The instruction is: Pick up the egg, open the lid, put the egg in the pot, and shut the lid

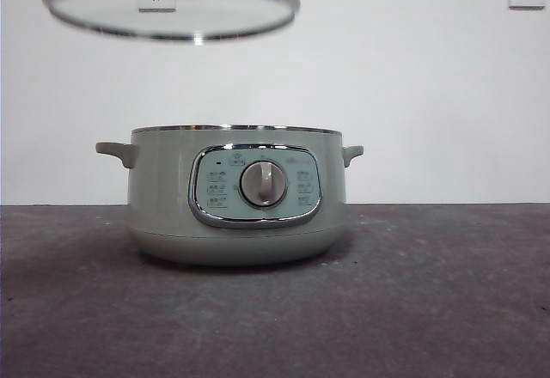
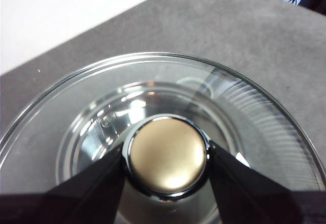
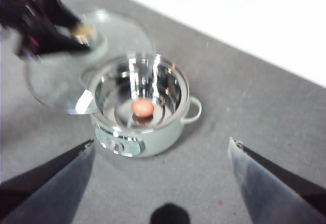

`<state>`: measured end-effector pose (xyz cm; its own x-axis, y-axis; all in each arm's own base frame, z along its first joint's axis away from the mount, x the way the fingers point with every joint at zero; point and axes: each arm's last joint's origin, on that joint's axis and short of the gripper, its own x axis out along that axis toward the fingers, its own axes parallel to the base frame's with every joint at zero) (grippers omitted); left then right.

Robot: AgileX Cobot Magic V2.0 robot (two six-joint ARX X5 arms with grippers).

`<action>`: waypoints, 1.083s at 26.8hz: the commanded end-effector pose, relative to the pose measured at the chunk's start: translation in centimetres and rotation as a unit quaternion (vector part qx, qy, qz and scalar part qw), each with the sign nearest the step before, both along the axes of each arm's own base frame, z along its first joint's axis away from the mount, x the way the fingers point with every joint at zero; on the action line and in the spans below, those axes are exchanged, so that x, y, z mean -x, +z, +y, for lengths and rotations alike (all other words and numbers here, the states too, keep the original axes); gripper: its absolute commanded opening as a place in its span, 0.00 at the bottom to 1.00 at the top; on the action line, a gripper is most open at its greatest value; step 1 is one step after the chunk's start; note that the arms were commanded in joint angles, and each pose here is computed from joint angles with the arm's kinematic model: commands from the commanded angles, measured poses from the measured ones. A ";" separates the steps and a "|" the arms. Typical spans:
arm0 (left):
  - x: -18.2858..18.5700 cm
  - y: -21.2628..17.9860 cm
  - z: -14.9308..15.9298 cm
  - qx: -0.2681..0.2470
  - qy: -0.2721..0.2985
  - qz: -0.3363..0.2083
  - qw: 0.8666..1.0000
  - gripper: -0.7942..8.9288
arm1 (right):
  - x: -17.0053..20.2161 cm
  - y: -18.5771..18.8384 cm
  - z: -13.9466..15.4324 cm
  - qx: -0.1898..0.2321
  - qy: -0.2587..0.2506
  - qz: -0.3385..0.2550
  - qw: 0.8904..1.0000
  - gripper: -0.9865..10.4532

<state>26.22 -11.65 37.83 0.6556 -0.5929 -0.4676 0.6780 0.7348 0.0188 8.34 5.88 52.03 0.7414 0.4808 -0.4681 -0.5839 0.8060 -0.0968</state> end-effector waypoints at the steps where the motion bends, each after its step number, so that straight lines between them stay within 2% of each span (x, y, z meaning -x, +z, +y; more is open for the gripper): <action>1: -0.9 -0.1 -0.6 0.018 -0.005 -0.026 0.999 0.08 | 1.3 0.0 -1.0 -0.018 -0.010 0.005 1.000 0.47; 8: -4.0 -2.6 -2.2 0.020 -0.006 -0.014 1.000 0.08 | 4.2 0.3 -3.0 -0.057 -0.017 -0.017 0.998 0.47; 16: -6.0 -5.1 -4.2 0.022 -0.018 -0.005 1.000 0.08 | 6.0 0.2 -4.3 -0.080 -0.021 -0.030 0.996 0.47; 23: -6.9 -5.8 -4.9 0.029 -0.008 -0.013 0.999 0.08 | 6.1 -0.3 -4.4 -0.079 -0.023 -0.022 0.996 0.47; 29: -7.4 -6.5 -5.0 0.019 0.005 -0.012 1.000 0.07 | 5.0 -1.8 -3.7 -0.056 -0.025 0.008 0.998 0.47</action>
<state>33.45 -16.57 30.31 0.6490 -0.5839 -0.4877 0.6659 0.7460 -0.0071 3.33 2.25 50.69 0.7697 0.5018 -0.3946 -0.5476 0.8367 -0.0040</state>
